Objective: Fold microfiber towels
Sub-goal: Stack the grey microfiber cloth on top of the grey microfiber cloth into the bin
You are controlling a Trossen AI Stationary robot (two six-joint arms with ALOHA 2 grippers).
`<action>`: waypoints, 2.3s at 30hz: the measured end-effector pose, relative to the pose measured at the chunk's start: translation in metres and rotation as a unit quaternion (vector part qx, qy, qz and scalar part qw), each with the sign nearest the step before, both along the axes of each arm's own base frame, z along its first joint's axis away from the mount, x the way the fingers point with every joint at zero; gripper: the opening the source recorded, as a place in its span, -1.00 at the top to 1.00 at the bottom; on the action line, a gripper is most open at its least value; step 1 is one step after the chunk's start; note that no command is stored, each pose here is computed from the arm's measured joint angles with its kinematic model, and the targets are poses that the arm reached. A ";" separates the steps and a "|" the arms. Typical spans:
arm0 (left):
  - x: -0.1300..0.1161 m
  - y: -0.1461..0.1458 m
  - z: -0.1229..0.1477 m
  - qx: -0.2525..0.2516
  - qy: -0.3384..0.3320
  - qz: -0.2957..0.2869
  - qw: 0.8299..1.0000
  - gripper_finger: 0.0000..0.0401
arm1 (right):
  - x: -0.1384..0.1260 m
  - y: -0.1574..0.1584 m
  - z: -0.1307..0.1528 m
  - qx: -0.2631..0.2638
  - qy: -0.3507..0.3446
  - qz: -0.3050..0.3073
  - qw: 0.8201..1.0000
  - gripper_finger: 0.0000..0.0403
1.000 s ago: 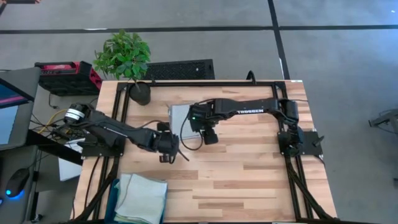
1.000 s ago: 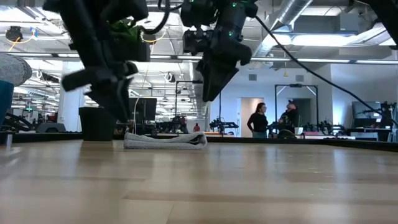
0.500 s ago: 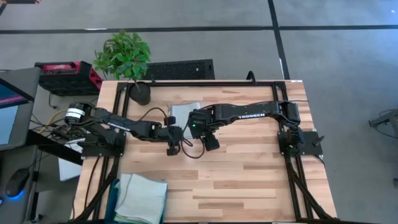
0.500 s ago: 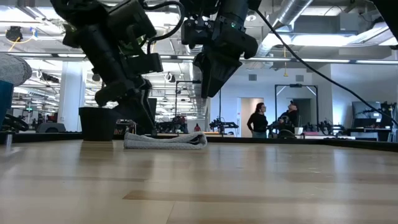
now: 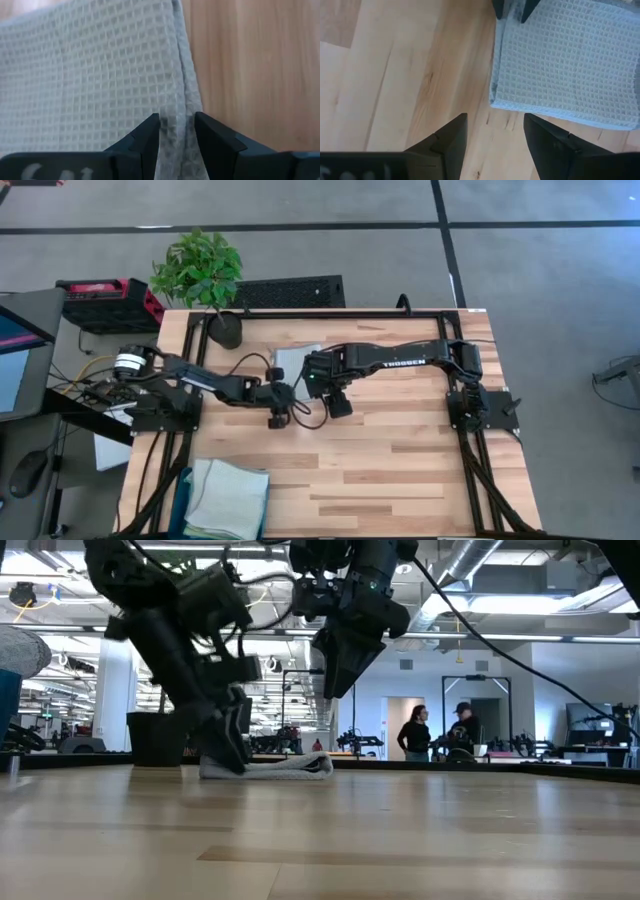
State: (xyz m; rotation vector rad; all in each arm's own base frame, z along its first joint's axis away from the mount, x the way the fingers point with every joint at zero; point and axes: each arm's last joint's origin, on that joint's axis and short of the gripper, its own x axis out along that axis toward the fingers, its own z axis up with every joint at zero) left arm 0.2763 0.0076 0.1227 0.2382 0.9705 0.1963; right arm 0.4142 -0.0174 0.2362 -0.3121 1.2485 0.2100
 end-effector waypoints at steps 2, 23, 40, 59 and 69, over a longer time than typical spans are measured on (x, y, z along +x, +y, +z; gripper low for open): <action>0.004 0.000 -0.003 0.005 -0.005 -0.006 1.000 0.40 | 0.000 0.000 0.000 0.000 0.000 0.000 1.000 -0.08; 0.008 0.007 -0.021 -0.010 0.037 -0.005 0.999 0.76 | -0.001 0.000 -0.001 0.000 0.008 0.000 1.000 -0.06; -0.033 0.000 0.020 -0.073 0.095 0.027 0.992 0.99 | -0.005 0.000 -0.002 0.001 0.027 -0.001 1.000 -0.06; -0.128 -0.071 0.117 -0.316 0.094 0.026 0.944 1.00 | -0.004 0.000 -0.002 0.017 0.024 -0.056 0.998 -0.06; -0.146 -0.123 0.161 -0.369 0.082 -0.052 0.924 1.00 | -0.002 0.000 -0.001 0.042 0.012 -0.135 0.990 -0.06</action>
